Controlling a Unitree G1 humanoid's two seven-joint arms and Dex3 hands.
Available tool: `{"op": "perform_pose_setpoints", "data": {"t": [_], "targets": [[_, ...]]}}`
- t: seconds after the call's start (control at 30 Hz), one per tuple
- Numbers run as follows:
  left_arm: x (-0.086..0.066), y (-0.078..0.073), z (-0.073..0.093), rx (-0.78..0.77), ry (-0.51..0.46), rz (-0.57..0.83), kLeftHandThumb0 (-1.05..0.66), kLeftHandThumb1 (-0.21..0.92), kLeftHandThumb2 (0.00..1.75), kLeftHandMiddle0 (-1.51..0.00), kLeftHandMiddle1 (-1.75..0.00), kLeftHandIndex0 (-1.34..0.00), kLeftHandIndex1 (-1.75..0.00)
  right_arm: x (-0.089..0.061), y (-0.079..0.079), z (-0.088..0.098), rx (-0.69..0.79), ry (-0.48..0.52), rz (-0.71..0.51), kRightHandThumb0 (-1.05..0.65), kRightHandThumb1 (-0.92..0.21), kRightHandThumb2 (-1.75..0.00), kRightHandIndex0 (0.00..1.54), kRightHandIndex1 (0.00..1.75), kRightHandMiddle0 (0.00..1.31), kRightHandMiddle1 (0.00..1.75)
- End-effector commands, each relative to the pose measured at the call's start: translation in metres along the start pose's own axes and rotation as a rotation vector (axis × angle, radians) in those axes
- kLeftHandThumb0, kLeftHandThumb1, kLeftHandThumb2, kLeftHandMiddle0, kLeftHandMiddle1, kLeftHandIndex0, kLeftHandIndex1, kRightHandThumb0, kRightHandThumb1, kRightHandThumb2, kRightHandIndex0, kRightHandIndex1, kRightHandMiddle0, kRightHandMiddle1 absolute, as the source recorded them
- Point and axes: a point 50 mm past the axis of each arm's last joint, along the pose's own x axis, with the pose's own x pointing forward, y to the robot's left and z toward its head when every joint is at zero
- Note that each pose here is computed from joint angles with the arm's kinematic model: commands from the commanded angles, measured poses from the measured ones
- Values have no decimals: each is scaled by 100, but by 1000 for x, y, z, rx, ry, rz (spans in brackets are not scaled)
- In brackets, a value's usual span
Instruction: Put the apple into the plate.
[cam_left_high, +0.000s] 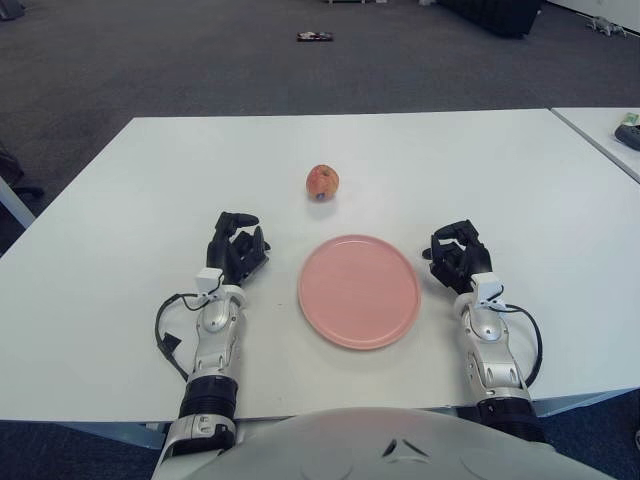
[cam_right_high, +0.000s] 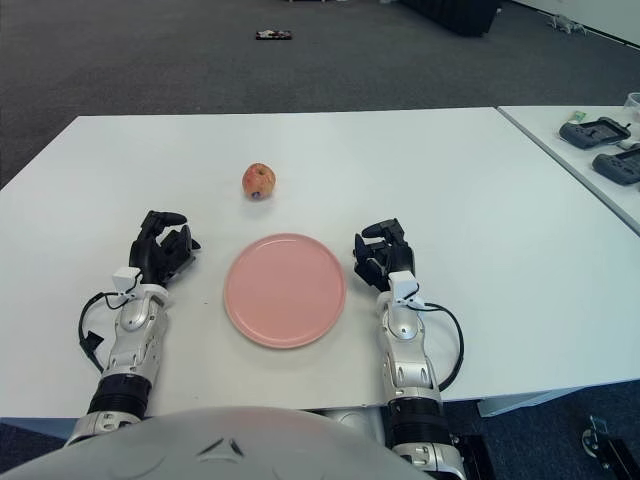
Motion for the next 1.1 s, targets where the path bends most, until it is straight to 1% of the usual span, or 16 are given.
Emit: {"op": "perform_pose_setpoints", "data": {"t": [0.0, 0.17, 0.23, 0.27, 0.4, 0.57, 0.63, 0.7, 0.77, 0.8, 0.83, 0.9, 0.93, 0.97, 1.03, 1.07], "targets": [[16, -3, 12, 42, -24, -4, -40, 62, 94, -77, -175, -38, -175, -1, -1, 0, 21, 0, -7, -37, -74, -78, 58, 123, 30, 175], [30, -2, 26, 81, -58, 9, -40, 61, 95, -77, -175, -39, -175, -1, -1, 0, 24, -4, -3, -37, -72, -81, 59, 124, 31, 175], [39, -3, 36, 119, -93, 22, -40, 61, 96, -77, -175, -39, -175, -1, -1, -1, 22, -5, -4, -37, -71, -81, 59, 124, 32, 175], [43, -5, 43, 141, -129, 28, -40, 61, 96, -77, -175, -39, -175, 0, -1, -1, 21, -5, -4, -37, -71, -82, 59, 124, 32, 175], [55, -9, 60, 209, -223, 40, -40, 61, 96, -77, -175, -39, -175, 0, -1, -2, 16, -5, -5, -37, -71, -82, 60, 124, 32, 175], [69, -11, 75, 301, -275, 45, -39, 66, 88, -75, -175, -35, -175, 0, -1, -2, 12, 0, -6, -37, -72, -81, 59, 123, 31, 175], [77, -14, 82, 382, -309, 26, -38, 70, 84, -73, -175, -33, -175, 0, -1, -2, 12, 5, -9, -37, -72, -81, 59, 123, 31, 175], [85, -18, 89, 447, -344, -6, -38, 71, 81, -72, -175, -32, -175, 0, -1, -2, 12, 8, -12, -37, -72, -80, 59, 123, 31, 175], [89, -21, 93, 479, -361, -31, -37, 74, 77, -70, -175, -30, -175, 0, -2, -3, 10, 8, -14, -37, -73, -79, 59, 123, 30, 175], [94, -26, 98, 520, -379, -54, -37, 75, 77, -70, -175, -30, -175, 0, -2, -3, 9, 8, -14, -37, -73, -79, 59, 123, 30, 175], [97, -29, 101, 550, -393, -71, -37, 77, 73, -63, -173, -28, -175, -1, -2, -2, 9, 8, -15, -37, -74, -78, 59, 123, 30, 175], [103, -35, 106, 615, -410, -101, -37, 80, 69, -56, -168, -27, -175, -1, -2, -2, 7, 8, -15, -37, -74, -78, 59, 123, 30, 175], [104, -37, 107, 634, -412, -110, -36, 84, 63, -48, -159, -24, -175, -1, -2, -2, 7, 8, -14, -37, -74, -77, 59, 124, 30, 175], [107, -39, 107, 667, -407, -129, -36, 86, 61, -44, -156, -23, -175, -1, -2, -2, 7, 9, -14, -37, -75, -77, 59, 124, 30, 175], [109, -42, 107, 699, -401, -147, -35, 90, 55, -31, -137, -20, -175, -1, -2, -2, 7, 10, -14, -37, -75, -77, 59, 123, 29, 175], [111, -43, 107, 716, -397, -156, -35, 90, 54, -27, -131, -20, -175, -1, -2, -2, 8, 11, -14, -37, -75, -77, 59, 123, 29, 175]]}}
